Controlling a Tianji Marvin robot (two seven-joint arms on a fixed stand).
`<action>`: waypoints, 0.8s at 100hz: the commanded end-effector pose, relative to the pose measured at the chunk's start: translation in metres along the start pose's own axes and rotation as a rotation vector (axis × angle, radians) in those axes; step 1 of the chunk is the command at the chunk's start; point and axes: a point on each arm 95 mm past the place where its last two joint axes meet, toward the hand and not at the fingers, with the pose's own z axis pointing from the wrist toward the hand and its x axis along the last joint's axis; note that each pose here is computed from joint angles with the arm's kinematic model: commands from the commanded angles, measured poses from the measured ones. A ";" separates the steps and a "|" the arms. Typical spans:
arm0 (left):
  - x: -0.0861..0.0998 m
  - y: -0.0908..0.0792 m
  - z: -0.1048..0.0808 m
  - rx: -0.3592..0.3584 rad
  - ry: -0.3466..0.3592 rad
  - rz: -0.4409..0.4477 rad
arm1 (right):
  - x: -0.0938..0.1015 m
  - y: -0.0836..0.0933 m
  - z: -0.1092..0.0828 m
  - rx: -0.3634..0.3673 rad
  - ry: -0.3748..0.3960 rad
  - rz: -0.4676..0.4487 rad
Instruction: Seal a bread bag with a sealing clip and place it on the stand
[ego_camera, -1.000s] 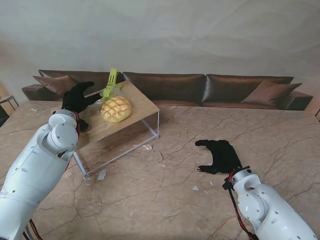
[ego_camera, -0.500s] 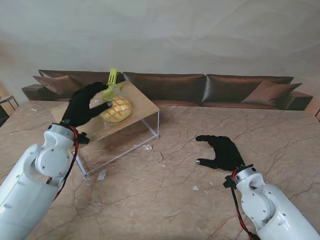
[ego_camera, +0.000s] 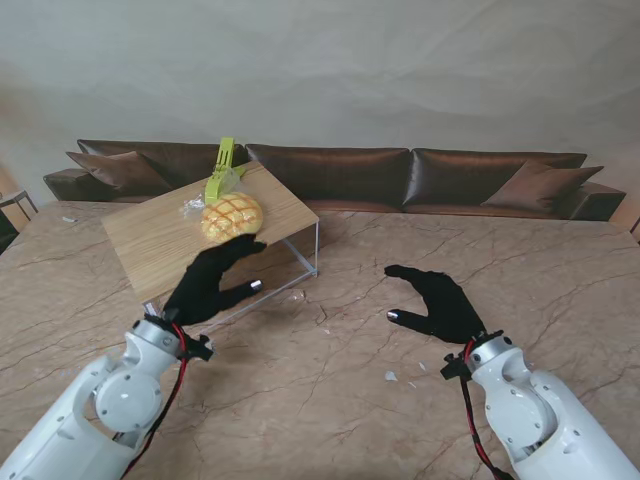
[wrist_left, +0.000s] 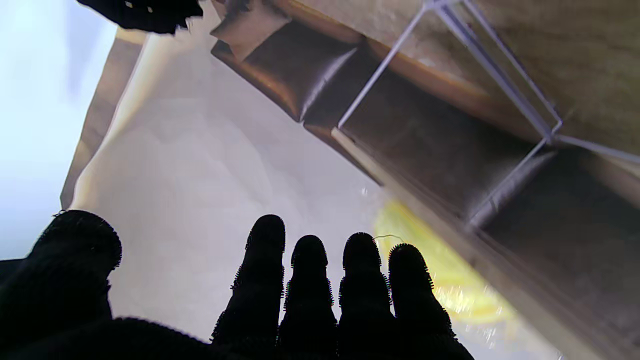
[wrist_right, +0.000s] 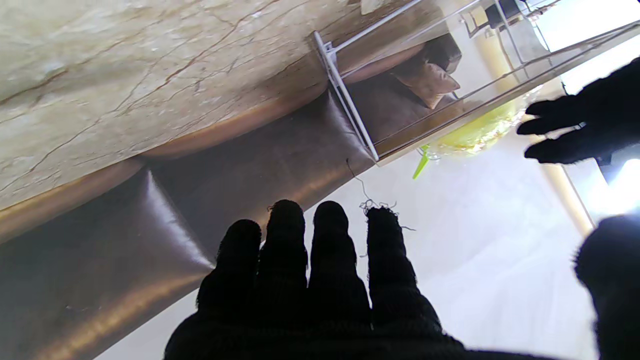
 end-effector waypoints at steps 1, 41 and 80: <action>-0.006 0.022 -0.011 -0.042 -0.027 -0.019 | 0.005 -0.008 -0.001 0.014 0.016 0.022; -0.018 0.059 -0.010 -0.097 -0.040 -0.061 | 0.008 -0.022 -0.011 0.024 0.063 0.097; -0.020 0.061 -0.012 -0.084 -0.053 -0.053 | 0.008 -0.037 -0.015 0.040 0.059 0.116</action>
